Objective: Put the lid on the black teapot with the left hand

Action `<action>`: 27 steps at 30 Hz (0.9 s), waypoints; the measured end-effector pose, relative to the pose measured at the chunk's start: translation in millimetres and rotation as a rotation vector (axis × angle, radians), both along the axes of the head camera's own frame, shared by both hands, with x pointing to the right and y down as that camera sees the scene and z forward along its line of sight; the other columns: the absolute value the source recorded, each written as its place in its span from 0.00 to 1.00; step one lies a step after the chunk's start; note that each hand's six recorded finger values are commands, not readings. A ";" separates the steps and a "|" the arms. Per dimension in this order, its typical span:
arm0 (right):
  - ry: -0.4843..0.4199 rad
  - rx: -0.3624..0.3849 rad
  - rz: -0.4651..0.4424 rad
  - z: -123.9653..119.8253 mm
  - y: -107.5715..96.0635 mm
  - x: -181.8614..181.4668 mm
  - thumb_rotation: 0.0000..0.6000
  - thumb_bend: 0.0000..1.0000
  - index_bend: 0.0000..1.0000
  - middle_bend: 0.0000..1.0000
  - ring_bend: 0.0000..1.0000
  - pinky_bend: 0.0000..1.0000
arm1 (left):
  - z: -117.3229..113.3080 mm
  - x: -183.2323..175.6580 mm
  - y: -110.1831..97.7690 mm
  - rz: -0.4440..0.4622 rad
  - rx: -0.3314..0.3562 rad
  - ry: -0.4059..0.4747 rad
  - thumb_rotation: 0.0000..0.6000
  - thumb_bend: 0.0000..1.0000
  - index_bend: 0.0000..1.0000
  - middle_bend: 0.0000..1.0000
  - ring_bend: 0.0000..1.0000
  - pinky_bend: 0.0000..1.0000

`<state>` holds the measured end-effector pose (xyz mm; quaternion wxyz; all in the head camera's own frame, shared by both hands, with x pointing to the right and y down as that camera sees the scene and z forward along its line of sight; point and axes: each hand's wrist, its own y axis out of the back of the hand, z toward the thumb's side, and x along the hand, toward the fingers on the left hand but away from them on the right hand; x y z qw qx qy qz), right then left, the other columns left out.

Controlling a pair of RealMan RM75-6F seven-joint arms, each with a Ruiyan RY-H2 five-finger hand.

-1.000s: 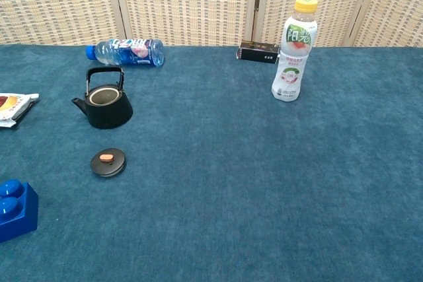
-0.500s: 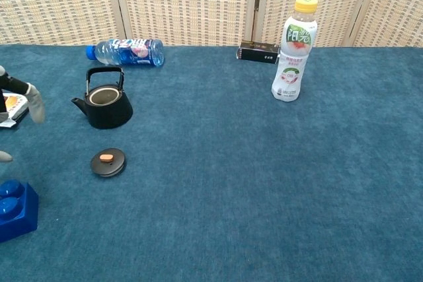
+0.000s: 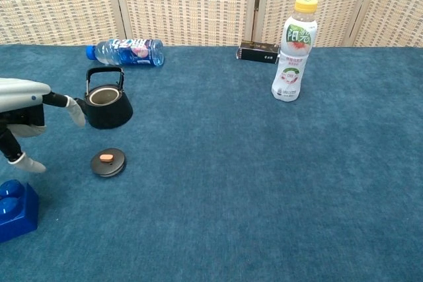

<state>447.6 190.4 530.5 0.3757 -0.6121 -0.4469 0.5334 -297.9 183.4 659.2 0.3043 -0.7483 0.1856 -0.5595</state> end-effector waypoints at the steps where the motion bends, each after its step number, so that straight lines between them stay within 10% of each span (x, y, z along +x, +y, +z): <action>1: -0.001 0.001 0.001 -0.3 -0.1 0.3 1.00 0.15 0.67 0.50 0.38 0.50 | 1.9 1.7 0.1 0.001 -0.003 -0.002 1.00 0.04 0.26 1.00 1.00 1.00; 27: -0.007 0.018 0.011 -6.7 -1.5 3.7 1.00 0.15 0.67 0.50 0.38 0.50 | 35.5 33.0 -6.0 0.012 -0.060 -0.035 1.00 0.04 0.30 1.00 1.00 1.00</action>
